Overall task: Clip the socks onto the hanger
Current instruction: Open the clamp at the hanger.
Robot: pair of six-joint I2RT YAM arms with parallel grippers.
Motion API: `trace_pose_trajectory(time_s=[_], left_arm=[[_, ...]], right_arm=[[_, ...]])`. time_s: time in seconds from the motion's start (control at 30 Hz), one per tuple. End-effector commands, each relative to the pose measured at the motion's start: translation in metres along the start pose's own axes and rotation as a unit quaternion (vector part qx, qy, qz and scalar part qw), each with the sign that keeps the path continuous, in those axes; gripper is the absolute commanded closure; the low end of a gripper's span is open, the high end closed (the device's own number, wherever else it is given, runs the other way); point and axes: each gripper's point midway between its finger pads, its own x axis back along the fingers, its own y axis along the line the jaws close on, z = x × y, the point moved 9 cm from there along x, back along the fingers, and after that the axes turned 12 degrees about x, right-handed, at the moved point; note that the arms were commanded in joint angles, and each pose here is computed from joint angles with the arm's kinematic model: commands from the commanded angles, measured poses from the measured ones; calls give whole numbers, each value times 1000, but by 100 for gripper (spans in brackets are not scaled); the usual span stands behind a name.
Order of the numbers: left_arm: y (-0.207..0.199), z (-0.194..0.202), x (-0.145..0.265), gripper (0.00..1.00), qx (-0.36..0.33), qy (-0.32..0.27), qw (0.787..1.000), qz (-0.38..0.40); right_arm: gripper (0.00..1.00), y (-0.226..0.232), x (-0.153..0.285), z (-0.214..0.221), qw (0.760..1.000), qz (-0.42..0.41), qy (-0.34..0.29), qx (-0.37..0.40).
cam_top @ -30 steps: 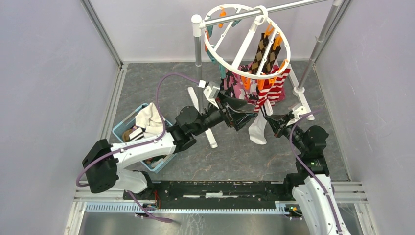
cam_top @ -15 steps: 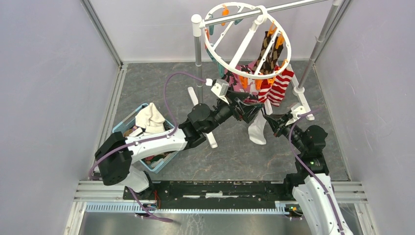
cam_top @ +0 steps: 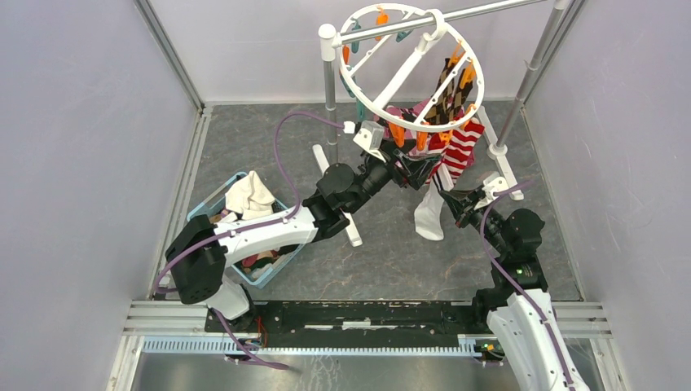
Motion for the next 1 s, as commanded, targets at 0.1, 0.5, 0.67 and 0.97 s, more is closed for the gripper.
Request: trace_pose_trajectory(time_s=[0.1, 0.5, 0.67, 0.97], left_arm=[[-6, -29, -11, 17, -27, -51, 998, -3], [11, -48, -18, 26, -19, -25, 999, -9], [10, -52, -19, 29, -26, -15, 1000, 5], [8, -50, -24, 29, -27, -11, 999, 22]], right_arm=[[100, -2, -1, -3, 1000, 11, -9, 15], [100, -3, 0, -4, 1000, 13, -8, 18], [100, -3, -1, -4, 1000, 12, -9, 18], [100, -3, -1, -5, 1000, 12, -9, 18]])
